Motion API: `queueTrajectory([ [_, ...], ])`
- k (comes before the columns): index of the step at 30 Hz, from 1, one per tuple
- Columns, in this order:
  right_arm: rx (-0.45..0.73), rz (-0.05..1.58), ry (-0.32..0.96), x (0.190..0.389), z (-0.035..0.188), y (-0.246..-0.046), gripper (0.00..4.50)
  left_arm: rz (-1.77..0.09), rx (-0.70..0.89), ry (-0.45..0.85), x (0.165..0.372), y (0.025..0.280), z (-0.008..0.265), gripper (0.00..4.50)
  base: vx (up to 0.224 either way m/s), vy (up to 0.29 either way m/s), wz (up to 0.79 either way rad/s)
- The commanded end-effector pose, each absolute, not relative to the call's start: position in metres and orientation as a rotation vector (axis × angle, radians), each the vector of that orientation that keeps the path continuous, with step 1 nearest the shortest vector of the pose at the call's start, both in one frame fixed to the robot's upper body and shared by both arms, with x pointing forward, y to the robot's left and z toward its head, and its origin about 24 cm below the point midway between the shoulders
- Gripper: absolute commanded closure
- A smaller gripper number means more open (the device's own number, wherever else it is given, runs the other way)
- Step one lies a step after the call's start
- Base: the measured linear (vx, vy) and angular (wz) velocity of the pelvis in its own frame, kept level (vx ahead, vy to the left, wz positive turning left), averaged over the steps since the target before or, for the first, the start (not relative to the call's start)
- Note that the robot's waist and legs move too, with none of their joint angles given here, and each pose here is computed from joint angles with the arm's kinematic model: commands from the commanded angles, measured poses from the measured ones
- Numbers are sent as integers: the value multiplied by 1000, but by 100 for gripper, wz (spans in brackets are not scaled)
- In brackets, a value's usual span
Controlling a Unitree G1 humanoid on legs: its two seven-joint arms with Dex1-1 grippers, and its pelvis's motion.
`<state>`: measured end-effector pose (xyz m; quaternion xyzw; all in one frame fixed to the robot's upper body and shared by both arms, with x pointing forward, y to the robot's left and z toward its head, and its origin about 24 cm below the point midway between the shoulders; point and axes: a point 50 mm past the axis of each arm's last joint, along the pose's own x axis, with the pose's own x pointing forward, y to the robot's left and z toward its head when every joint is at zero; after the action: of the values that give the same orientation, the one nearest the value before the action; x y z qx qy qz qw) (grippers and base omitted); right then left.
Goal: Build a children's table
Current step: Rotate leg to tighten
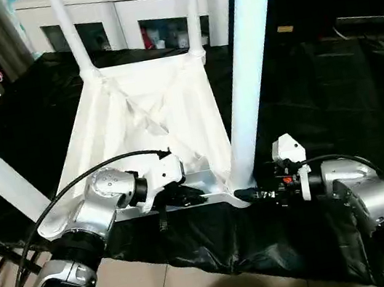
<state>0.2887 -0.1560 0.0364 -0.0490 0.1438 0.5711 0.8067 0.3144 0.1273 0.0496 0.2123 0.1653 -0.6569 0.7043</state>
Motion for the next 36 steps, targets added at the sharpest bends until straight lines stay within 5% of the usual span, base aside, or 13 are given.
queueTrajectory([
  [1, -119, 1350, 262, 285, 40, -129, 145, -1448, 506, 322, 321, 120, 58, 450, 0, 0, 0],
  [9, -112, 1324, 264, 287, 40, -129, 72, -1454, 505, 316, 320, 114, 56, 450, 0, 0, 0],
  [17, -165, 1327, 263, 288, 40, -128, 72, -1463, 522, 322, 319, 116, 55, 450, 0, 0, 0],
  [36, -134, 1300, 287, 289, 31, -124, 229, -1421, 548, 350, 321, 130, 51, 450, 0, 0, 0],
])
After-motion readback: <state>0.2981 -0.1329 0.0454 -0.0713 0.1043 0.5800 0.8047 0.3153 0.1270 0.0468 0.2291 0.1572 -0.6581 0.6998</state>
